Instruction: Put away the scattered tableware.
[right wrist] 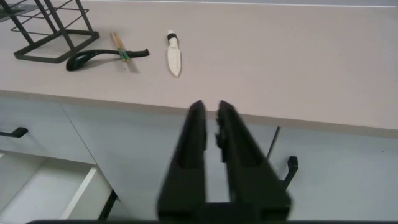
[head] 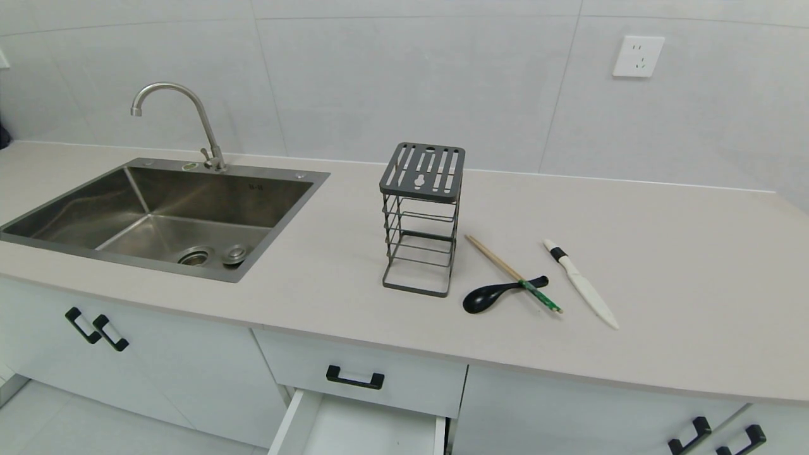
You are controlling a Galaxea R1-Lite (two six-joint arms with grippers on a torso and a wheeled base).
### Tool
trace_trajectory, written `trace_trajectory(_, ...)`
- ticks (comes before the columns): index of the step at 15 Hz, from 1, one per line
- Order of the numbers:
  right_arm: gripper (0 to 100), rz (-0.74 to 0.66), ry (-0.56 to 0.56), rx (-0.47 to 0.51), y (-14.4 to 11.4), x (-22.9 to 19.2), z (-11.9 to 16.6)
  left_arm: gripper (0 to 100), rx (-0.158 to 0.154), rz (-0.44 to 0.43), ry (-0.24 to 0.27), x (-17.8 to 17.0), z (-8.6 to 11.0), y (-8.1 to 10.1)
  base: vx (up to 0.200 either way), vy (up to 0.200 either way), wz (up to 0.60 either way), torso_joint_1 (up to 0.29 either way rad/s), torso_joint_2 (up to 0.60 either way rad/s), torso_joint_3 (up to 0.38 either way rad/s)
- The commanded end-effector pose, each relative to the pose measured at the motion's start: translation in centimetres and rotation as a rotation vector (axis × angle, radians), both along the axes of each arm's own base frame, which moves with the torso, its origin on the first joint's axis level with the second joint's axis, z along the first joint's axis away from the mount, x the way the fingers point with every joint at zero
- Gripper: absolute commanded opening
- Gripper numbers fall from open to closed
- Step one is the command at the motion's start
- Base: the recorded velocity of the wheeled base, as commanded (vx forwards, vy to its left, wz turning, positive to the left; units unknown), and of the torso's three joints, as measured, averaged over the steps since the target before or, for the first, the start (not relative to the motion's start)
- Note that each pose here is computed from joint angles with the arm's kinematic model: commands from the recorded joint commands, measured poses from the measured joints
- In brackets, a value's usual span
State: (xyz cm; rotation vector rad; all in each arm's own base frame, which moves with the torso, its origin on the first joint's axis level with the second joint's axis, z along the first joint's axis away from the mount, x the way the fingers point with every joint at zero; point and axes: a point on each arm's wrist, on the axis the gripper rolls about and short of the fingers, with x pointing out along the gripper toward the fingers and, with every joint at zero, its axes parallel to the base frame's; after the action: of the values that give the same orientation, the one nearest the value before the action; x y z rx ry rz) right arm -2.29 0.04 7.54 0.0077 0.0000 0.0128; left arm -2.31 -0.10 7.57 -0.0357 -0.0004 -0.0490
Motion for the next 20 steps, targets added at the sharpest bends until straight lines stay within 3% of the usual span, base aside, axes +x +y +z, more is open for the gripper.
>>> trace_trajectory(1, 100, 0.003, 0.0, 0.0, 0.0, 0.0, 0.0, 100, -0.001, 0.0, 0.001, 0.0, 0.0, 0.0, 0.0, 0.0, 0.0, 0.0, 0.0, 0.0)
trace_trajectory(5, 100, 0.001, 0.002, 0.011, 0.0, 0.0, 0.0, 100, -0.001, 0.0, 0.001, 0.0, 0.0, 0.0, 0.0, 0.0, 0.0, 0.0, 0.0, 0.0)
trace_trajectory(7, 100, 0.0, -0.059, 0.027, 0.0, 0.0, 0.6, 100, -0.003, 0.001, 0.001, 0.0, 0.0, 0.0, 0.0, 0.0, 0.0, 0.0, 0.0, 0.0)
trace_trajectory(8, 100, 0.005, -0.26, 0.031, 0.0, -0.3, 2.7, 100, -0.003, 0.001, 0.001, 0.0, 0.0, 0.0, 0.0, 0.0, 0.0, 0.0, 0.0, 0.0)
trace_trajectory(10, 100, 0.019, -0.303, 0.034, 0.0, -0.5, 3.1, 100, 0.0, 0.001, 0.001, 0.0, 0.0, 0.0, 0.0, 0.0, 0.0, 0.0, 0.0, 0.0)
trace_trajectory(12, 100, 0.115, -0.379, 0.013, 0.2, -0.8, 4.0, 100, 0.034, -0.005, -0.002, 0.0, 0.0, 0.0, 0.0, 0.0, 0.0, 0.0, 0.0, 0.0)
trace_trajectory(14, 100, 0.237, -0.397, -0.01, 0.5, -1.7, 5.7, 100, 0.031, -0.008, 0.0, 0.0, 0.0, 0.0, 0.0, 0.0, 0.0, 0.0, 0.0, 0.0)
trace_trajectory(18, 100, 0.458, -0.196, 0.004, 0.5, -0.6, 10.6, 100, 0.031, -0.008, 0.0, 0.0, 0.0, 0.0, 0.0, 0.0, 0.0, 0.0, 0.0, 0.0)
trace_trajectory(20, 100, 0.586, -0.067, 0.014, 0.8, 1.4, 11.2, 100, 0.031, -0.008, 0.0, 0.0, 0.0, 0.0, 0.0, 0.0, 0.0, 0.0, 0.0, 0.0)
